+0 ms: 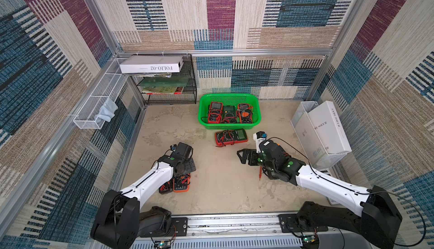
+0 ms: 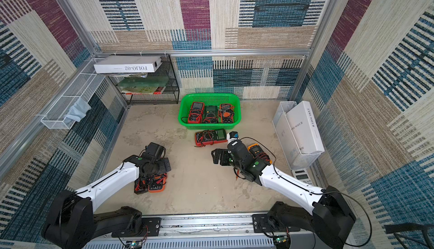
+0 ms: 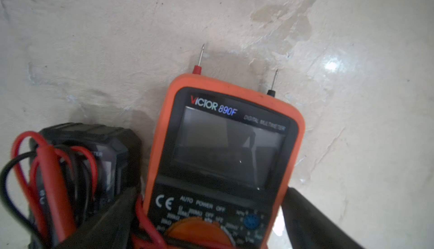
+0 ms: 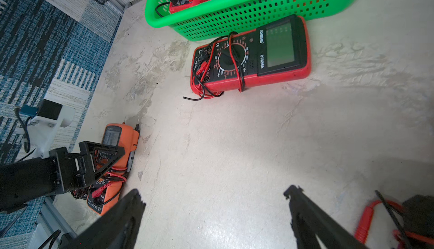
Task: Put the multimeter into the basket
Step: Pick up the multimeter from the center of the board.
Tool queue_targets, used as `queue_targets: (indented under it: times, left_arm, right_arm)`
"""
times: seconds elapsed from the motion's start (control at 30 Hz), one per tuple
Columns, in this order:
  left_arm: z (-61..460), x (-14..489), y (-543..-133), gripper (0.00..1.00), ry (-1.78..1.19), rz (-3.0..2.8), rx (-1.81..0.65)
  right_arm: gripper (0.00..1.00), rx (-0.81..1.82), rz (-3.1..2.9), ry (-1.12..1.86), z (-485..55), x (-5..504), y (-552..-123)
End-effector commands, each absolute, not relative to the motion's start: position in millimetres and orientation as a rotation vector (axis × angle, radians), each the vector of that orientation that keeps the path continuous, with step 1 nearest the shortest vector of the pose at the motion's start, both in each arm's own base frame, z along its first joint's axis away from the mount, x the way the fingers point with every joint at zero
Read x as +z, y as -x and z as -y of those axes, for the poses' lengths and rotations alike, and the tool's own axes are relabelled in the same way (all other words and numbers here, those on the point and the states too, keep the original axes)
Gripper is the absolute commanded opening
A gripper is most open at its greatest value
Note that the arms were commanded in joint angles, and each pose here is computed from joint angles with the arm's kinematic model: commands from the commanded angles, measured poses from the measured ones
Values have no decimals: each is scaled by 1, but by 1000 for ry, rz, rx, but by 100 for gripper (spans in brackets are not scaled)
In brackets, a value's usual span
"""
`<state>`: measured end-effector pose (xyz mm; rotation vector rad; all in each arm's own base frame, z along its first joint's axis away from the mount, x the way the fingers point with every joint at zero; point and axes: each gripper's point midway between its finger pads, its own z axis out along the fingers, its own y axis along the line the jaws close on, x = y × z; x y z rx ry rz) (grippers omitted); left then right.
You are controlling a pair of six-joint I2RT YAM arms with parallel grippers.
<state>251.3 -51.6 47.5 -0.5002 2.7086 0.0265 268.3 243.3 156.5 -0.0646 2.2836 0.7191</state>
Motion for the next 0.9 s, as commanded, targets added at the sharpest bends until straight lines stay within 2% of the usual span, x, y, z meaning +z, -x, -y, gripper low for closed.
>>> queue_targets:
  times: [0.0,0.43,0.53,0.7,0.87]
  left_arm:
    - [62,40,-246,100,492,-2756,-45]
    - [79,18,-243,100,529,-2798,-170]
    - [83,14,-243,97,532,-2803,-194]
    - [90,14,-247,85,521,-2796,-234]
    - [96,18,-250,68,503,-2786,-266]
  right_arm:
    - [100,723,-2270,70,-245,161,-270]
    - [100,749,-2265,80,-253,168,-272]
    - [100,756,-2270,92,-256,169,-271]
    - [100,765,-2277,107,-264,168,-269]
    - [100,776,-2277,114,-270,169,-266]
